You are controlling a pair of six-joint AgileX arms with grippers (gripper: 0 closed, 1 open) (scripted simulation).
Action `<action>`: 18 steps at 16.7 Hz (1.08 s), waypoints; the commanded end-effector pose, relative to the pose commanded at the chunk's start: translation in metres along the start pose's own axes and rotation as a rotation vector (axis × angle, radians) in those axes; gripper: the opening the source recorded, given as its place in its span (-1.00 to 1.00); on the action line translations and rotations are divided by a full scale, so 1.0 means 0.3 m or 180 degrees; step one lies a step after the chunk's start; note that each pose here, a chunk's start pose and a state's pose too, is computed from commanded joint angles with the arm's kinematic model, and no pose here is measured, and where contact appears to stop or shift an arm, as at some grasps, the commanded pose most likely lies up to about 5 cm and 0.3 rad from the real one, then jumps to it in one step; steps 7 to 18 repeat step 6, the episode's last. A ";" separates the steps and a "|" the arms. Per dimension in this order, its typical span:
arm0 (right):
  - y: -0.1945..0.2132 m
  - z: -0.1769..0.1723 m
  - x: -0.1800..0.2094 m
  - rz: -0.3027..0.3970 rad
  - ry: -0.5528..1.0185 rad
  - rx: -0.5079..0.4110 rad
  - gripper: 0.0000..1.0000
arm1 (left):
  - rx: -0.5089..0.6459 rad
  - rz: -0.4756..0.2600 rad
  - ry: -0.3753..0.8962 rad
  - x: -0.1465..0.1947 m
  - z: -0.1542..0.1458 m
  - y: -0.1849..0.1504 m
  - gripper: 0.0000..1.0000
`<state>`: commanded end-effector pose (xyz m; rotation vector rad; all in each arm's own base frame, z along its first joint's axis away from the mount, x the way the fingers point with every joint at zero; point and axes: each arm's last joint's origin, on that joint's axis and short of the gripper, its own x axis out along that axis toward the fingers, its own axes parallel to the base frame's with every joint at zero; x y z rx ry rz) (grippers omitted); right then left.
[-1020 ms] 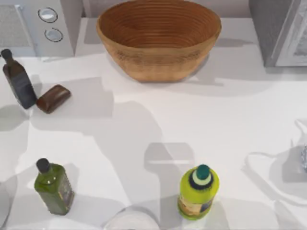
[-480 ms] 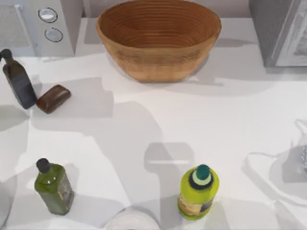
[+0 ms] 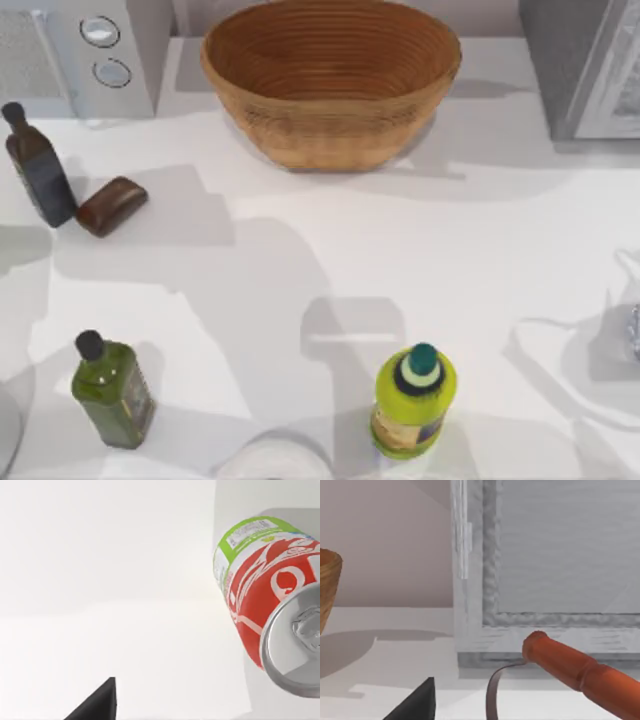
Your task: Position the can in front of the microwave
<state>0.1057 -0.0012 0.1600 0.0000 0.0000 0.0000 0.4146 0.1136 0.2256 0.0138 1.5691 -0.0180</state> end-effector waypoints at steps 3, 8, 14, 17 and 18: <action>0.000 0.000 0.000 0.0000 0.0000 0.0000 1.00 | 0.0021 -0.0003 0.0013 -0.037 0.012 -0.044 1.00; 0.000 0.000 0.000 0.0000 0.0000 0.0000 1.00 | 0.0001 0.0007 0.0002 -0.053 0.024 -0.077 1.00; 0.000 0.000 0.000 0.0000 0.0000 0.0000 1.00 | 0.0001 0.0007 0.0002 -0.053 0.024 -0.077 1.00; 0.000 0.000 0.000 0.0000 0.0000 0.0000 1.00 | 0.0001 0.0007 0.0002 -0.053 0.024 -0.077 1.00; 0.000 0.000 0.000 0.0000 0.0000 0.0000 1.00 | 0.0001 0.0007 0.0002 -0.053 0.024 -0.077 1.00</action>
